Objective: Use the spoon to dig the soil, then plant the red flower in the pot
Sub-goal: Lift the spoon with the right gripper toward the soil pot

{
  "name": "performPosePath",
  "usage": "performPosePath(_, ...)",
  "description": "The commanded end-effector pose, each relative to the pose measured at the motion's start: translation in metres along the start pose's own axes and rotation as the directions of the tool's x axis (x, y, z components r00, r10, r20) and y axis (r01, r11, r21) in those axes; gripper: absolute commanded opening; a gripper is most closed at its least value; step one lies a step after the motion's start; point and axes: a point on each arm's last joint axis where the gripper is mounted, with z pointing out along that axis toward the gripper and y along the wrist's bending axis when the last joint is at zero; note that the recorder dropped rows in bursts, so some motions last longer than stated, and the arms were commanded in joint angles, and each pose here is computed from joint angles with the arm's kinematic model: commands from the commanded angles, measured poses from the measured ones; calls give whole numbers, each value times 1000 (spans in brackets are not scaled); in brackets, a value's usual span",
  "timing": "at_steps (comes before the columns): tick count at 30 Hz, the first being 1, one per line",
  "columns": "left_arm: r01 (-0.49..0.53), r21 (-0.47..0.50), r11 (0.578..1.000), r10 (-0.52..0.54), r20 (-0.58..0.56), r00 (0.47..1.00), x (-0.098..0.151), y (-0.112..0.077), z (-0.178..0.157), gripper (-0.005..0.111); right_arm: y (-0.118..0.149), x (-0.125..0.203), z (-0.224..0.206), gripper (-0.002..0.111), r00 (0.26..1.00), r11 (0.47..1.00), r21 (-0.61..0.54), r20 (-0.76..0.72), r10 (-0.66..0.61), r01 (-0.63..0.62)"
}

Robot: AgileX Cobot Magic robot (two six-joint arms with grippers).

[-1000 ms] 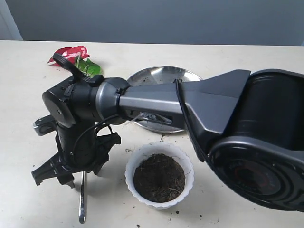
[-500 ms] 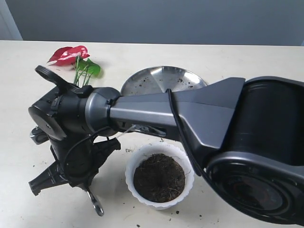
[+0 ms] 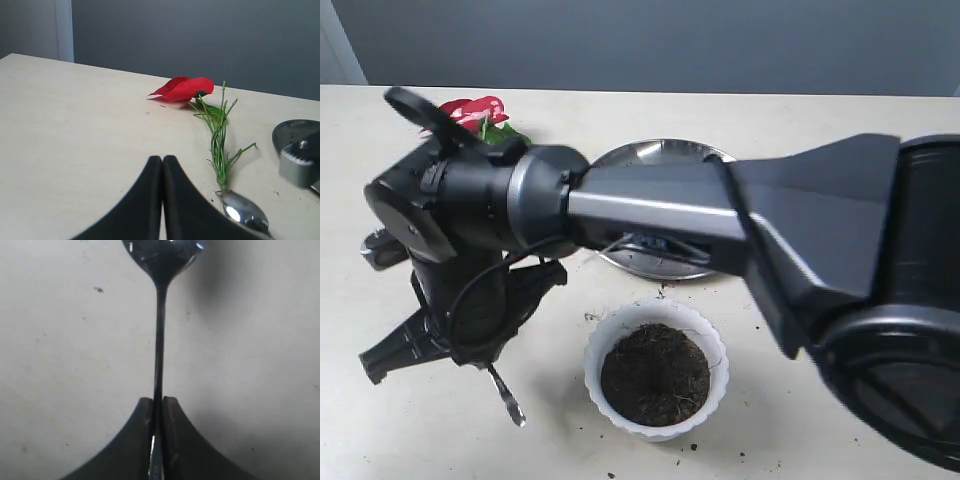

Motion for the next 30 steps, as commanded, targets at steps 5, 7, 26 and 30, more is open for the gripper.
performPosePath(5,0,2,1000,0,15,1000,-1,0,0,0,-10,9,-98,-1,949,955,54,114,-295,290)
performPosePath(7,0,2,1000,0,15,1000,-1,0,0,0,-17,15,-125,-1,926,934,113,133,-352,339)
performPosePath(26,0,2,1000,0,15,1000,-1,0,0,0,-107,74,-184,-1,832,759,424,25,-555,494)
performPosePath(30,0,2,1000,0,15,1000,-1,0,0,0,-114,105,-182,-1,820,755,381,-13,-573,534)
